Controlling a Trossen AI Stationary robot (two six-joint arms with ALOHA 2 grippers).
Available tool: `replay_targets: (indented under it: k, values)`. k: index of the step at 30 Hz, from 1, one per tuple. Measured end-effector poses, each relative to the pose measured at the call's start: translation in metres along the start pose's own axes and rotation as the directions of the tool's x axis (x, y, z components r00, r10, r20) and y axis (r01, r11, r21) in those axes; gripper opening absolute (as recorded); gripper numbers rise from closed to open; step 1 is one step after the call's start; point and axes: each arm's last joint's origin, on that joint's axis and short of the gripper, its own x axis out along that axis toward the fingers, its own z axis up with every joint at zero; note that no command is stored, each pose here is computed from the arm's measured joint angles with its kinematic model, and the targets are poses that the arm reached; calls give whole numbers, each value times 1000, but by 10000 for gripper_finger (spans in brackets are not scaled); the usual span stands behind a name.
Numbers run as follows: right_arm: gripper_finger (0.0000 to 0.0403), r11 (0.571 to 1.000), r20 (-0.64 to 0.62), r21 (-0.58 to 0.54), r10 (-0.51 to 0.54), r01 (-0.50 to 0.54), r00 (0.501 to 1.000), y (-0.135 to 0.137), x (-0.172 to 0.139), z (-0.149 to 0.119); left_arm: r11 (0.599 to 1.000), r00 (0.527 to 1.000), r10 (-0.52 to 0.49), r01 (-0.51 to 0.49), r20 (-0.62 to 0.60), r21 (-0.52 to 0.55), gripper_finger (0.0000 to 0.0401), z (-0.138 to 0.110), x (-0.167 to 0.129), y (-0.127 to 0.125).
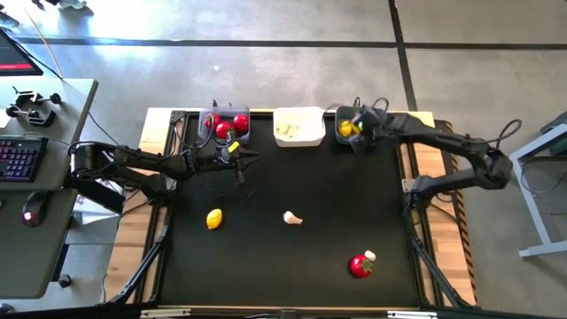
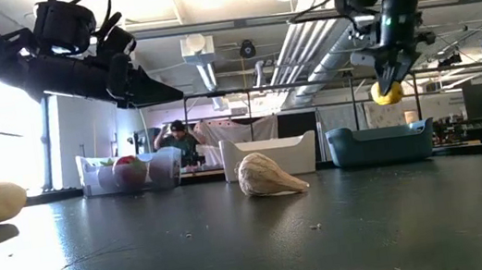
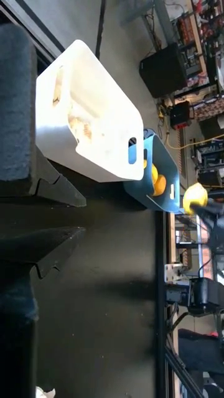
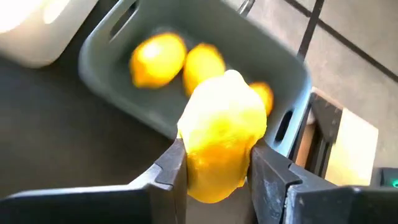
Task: Sort produce into baskets
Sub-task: Put the lemon into the blue bin
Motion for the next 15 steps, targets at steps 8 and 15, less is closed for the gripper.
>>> replay_targets:
  k: [8, 15]
  values:
    - [109, 1000, -106, -28, 7, -10, 994, -22, 47, 18, 1000, 1000, -2, 2, 0, -23, 48, 0, 0, -1]
    - [108, 944, -93, -327, 21, -50, 995, -10, 77, 29, 1000, 1000, -3, 3, 0, -30, 48, 0, 0, -1]
